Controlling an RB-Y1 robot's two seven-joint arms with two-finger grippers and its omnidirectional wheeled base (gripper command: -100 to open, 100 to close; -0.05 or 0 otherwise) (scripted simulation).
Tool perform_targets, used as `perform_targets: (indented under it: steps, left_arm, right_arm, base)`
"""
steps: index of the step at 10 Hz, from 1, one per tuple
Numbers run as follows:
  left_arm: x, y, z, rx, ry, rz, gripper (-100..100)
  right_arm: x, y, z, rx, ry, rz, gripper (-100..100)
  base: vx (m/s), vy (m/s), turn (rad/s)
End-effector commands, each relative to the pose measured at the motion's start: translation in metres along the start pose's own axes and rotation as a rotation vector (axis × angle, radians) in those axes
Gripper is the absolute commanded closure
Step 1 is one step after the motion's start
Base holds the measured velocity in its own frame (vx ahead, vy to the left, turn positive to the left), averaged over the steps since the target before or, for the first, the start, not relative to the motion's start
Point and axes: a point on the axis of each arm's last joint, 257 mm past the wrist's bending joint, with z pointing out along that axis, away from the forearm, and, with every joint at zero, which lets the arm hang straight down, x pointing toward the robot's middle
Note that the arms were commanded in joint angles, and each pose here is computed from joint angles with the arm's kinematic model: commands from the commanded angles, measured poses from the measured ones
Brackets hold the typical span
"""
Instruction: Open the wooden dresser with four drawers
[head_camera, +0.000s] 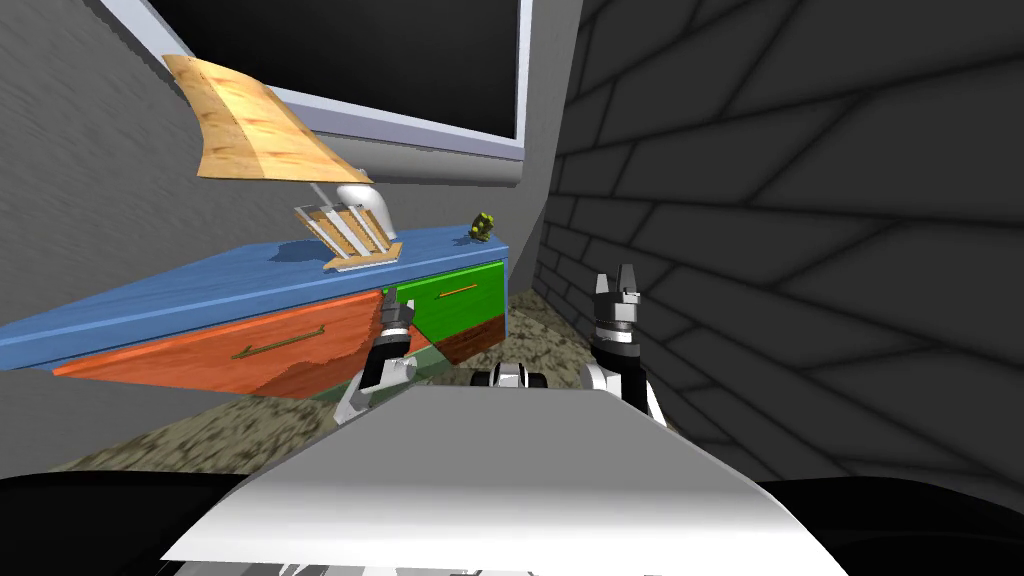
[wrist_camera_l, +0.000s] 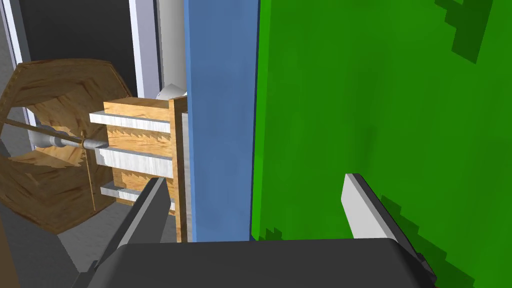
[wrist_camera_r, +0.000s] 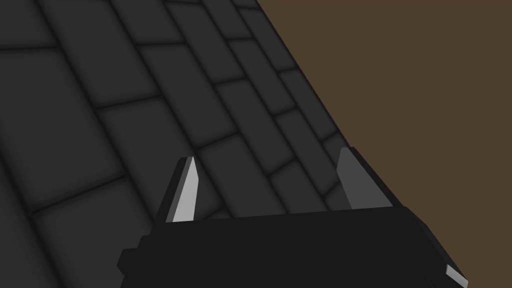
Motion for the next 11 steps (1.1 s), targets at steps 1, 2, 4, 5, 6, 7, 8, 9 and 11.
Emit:
perform_targets:
  steps: [1,2,4,5,6,7,8,9,11]
  left_arm:
    - [-0.011,0.022,-0.004,-0.043,-0.047,-0.036,-100]
    - [-0.015,0.03,-0.007,-0.059,-0.067,-0.054,-100]
    - [-0.018,0.047,-0.014,-0.09,-0.112,-0.101,-100]
    - [-0.017,0.056,-0.019,-0.104,-0.135,-0.129,-100]
    - [-0.015,0.063,-0.024,-0.118,-0.158,-0.158,-100]
    - [-0.012,0.07,-0.028,-0.128,-0.179,-0.184,-100]
    - [-0.01,0.073,-0.031,-0.135,-0.191,-0.201,-100]
    - [-0.012,0.07,-0.028,-0.13,-0.182,-0.188,-100]
    - [-0.017,0.06,-0.025,-0.129,-0.185,-0.186,-100]
  right_arm:
    - [0.0,0.0,0.0,0.0,0.0,0.0,0]
    - [0.0,0.0,0.0,0.0,0.0,0.0,0]
    - [0.0,0.0,0.0,0.0,0.0,0.0,0]
    - [0.0,0.0,0.0,0.0,0.0,0.0,0]
    - [0.0,0.0,0.0,0.0,0.0,0.0,0]
    - [0.0,0.0,0.0,0.0,0.0,0.0,0]
    - [0.0,0.0,0.0,0.0,0.0,0.0,0]
    - [0.0,0.0,0.0,0.0,0.0,0.0,0]
    - [0.0,0.0,0.0,0.0,0.0,0.0,0]
  base:
    - [0.111,-0.233,0.088]
    - [0.081,-0.217,0.082]
    - [0.091,-0.168,0.055]
    - [0.086,-0.134,0.06]
    - [0.071,-0.138,0.048]
    - [0.053,-0.113,0.028]
    - [0.027,-0.068,0.008]
    - [0.009,-0.027,0.002]
    - [0.075,0.015,-0.015]
